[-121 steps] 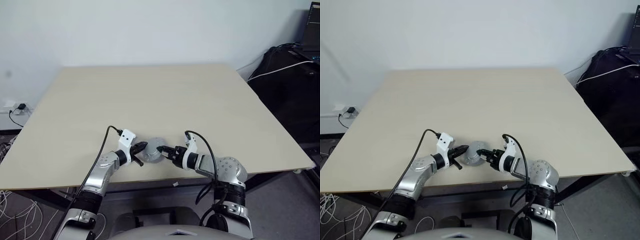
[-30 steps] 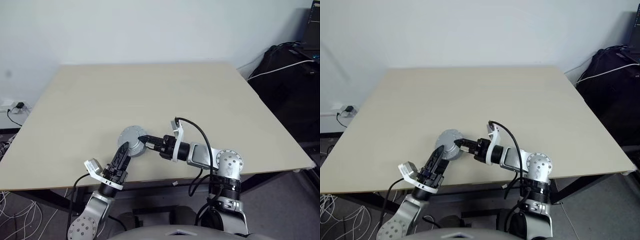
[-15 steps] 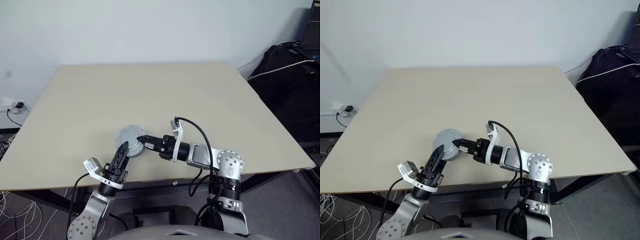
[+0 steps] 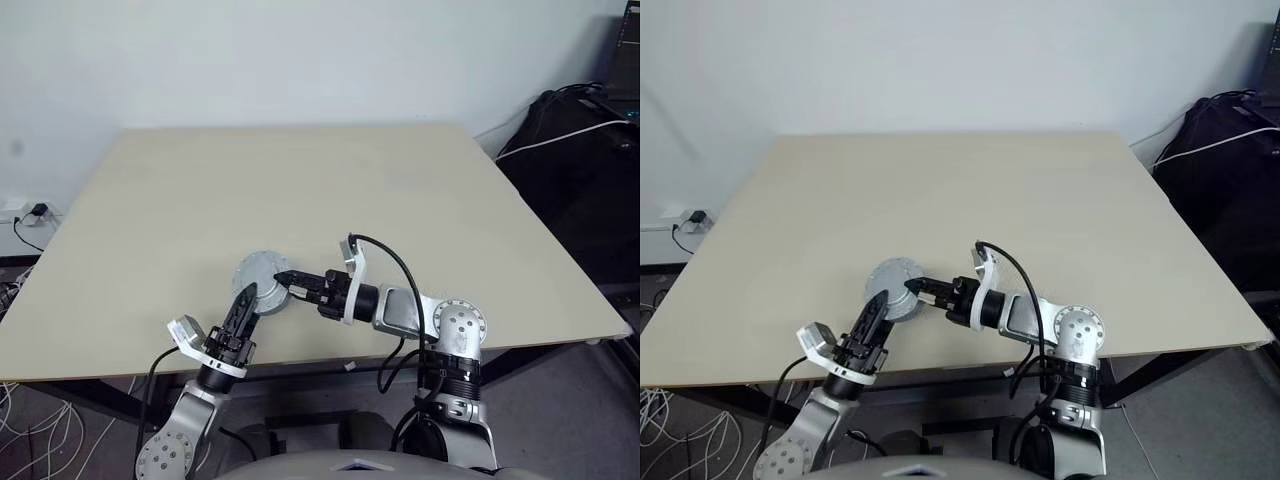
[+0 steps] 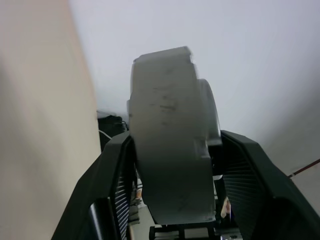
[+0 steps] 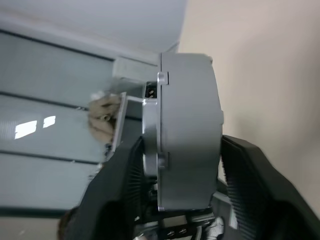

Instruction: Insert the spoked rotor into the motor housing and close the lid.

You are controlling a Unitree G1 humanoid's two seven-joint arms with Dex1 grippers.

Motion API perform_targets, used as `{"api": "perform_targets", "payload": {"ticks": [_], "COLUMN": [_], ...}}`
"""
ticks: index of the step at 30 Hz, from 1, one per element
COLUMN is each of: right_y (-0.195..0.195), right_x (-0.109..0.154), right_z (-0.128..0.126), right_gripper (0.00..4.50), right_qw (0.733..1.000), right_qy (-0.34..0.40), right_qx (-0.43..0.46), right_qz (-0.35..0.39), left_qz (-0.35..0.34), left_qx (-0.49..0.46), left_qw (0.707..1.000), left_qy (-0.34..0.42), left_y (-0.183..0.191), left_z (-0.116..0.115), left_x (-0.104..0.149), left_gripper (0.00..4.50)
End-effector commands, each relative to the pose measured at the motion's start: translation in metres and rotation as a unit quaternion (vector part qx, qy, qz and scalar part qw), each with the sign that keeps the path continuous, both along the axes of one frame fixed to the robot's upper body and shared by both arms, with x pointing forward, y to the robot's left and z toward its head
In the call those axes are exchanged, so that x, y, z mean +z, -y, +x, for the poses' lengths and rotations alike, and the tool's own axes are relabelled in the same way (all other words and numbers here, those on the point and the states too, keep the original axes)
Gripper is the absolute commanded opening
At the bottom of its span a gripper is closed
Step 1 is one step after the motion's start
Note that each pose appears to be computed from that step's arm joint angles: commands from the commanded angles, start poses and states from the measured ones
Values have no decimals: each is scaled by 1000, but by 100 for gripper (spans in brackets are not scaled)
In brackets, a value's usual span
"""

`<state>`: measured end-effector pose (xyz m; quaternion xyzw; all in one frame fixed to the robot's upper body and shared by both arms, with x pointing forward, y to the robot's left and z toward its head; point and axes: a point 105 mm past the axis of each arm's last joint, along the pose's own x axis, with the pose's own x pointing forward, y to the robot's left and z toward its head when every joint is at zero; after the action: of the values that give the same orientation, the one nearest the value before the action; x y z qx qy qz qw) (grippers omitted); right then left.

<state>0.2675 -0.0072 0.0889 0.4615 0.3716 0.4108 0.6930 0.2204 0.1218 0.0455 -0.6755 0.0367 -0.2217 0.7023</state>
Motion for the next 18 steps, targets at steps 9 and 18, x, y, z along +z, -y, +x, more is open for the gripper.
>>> {"api": "perform_targets", "payload": {"ticks": [9,18], "right_y": [-16,6], "right_x": [-15,-24], "right_z": [-10,18], "right_gripper": [450,450], "right_qw": [999,987], "right_qy": [-40,-57], "right_qx": [-29,-150], "right_qz": [14,7], "left_qz": [-15,13], "left_qx": [3,85], "left_qw": [1000,996], "left_qy": [24,12], "left_y": [4,-16], "left_z": [4,10], "left_x": [8,4], "left_gripper": [214,213]}}
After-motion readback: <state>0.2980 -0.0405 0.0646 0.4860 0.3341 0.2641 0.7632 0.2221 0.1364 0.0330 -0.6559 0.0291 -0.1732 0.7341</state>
